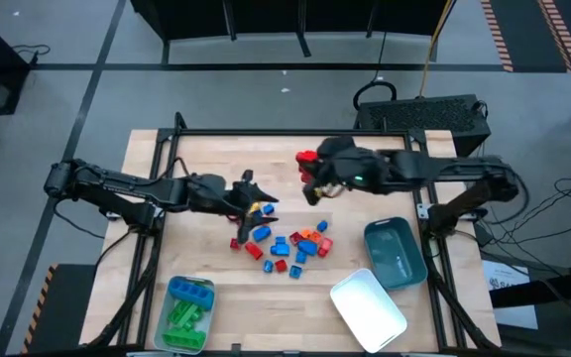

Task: Sort blocks by size
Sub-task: Put the rectangular red game piece into the gray bin

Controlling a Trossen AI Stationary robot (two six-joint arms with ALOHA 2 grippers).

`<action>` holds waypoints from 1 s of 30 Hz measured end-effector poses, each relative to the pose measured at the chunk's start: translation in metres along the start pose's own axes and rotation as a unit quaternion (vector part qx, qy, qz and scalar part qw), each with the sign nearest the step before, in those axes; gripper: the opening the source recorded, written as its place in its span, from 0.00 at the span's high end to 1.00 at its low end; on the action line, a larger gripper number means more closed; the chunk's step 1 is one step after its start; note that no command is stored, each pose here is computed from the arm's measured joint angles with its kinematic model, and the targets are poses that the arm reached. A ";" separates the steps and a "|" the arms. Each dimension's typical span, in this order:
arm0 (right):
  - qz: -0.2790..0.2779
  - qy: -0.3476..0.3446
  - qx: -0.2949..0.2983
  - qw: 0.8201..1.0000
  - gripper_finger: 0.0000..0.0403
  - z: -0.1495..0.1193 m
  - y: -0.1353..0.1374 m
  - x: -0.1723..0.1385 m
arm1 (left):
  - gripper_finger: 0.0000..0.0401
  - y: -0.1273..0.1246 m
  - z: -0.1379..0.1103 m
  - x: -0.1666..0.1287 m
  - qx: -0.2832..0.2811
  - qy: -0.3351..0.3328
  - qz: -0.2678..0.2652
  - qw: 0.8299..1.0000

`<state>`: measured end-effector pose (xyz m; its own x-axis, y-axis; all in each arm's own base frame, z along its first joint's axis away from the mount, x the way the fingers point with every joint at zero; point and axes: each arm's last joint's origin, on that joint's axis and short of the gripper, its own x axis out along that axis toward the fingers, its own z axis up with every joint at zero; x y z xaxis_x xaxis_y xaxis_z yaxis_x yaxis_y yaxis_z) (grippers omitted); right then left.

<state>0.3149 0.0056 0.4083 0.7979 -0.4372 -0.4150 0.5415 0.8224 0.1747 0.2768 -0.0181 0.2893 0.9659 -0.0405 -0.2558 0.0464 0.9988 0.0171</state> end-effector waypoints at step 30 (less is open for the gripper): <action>0.119 -0.093 -0.096 0.984 1.00 -0.015 0.072 -0.030 | 0.42 0.022 0.025 0.019 -0.038 -0.201 -0.125 0.971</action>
<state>0.3263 0.0835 0.4203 0.9404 -0.2675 -0.2099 0.2869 0.9556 0.0675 0.3021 0.0025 0.3086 0.9492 -0.2743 0.1545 0.2878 0.9549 -0.0729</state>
